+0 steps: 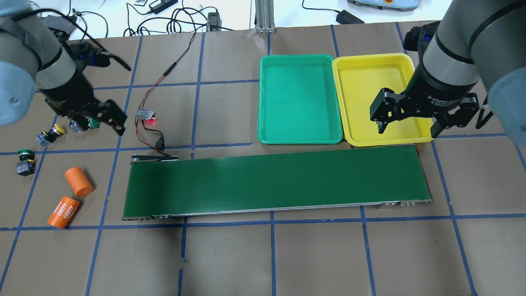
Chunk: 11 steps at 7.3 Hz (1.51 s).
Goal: Sort buttons by color to trays
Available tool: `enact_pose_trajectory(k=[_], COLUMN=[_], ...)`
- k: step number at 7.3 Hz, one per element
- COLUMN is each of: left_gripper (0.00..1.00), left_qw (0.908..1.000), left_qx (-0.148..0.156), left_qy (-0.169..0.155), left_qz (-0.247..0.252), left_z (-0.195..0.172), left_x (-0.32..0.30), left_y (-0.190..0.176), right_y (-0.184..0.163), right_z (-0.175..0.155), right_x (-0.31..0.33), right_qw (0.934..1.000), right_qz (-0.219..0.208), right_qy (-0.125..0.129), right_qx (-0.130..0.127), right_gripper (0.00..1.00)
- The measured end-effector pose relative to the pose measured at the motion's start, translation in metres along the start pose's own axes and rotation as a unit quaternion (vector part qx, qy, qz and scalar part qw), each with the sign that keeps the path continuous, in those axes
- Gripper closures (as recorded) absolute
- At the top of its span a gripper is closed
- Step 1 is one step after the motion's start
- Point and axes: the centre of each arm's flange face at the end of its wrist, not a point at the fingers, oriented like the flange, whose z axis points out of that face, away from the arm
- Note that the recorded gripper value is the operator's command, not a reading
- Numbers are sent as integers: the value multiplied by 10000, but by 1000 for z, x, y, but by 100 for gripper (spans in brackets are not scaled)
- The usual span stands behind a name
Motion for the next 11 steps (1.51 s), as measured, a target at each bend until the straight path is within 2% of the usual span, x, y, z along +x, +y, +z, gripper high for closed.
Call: enact_pose_trajectory(k=[2, 4, 6, 7, 8, 9, 10, 11], left_gripper=[0, 0, 0, 0, 1, 31, 76, 100], left_qw=[9994, 9986, 9956, 9946, 9954, 9965, 9973, 9975], left_qx=[-103, 104, 354, 376, 328, 273, 210, 155], left_qy=[67, 143, -184, -224, -128, -36, 47, 112], left_qz=[335, 495, 845, 942, 895, 789, 708, 677], left_z=[45, 99, 159, 184, 204, 216, 225, 230], left_x=[-97, -156, -148, -140, -136, -139, -142, -142], left_y=[54, 94, 117, 131, 147, 159, 166, 169], right_y=[6, 8, 9, 9, 10, 10, 10, 10], right_z=[2, 8, 11, 13, 14, 15, 15, 15], right_x=[1, 1, 2, 2, 2, 2, 1, 1], right_qw=[10000, 10000, 9998, 9998, 9997, 9997, 9997, 9997], right_qz=[12, 33, 130, 163, 183, 198, 204, 207], right_qy=[28, 46, 48, 46, 47, 51, 56, 58], right_qx=[1, -60, -106, -122, -139, -147, -149, -147], right_gripper=[0, 0, 0, 0, 0, 0, 0, 0])
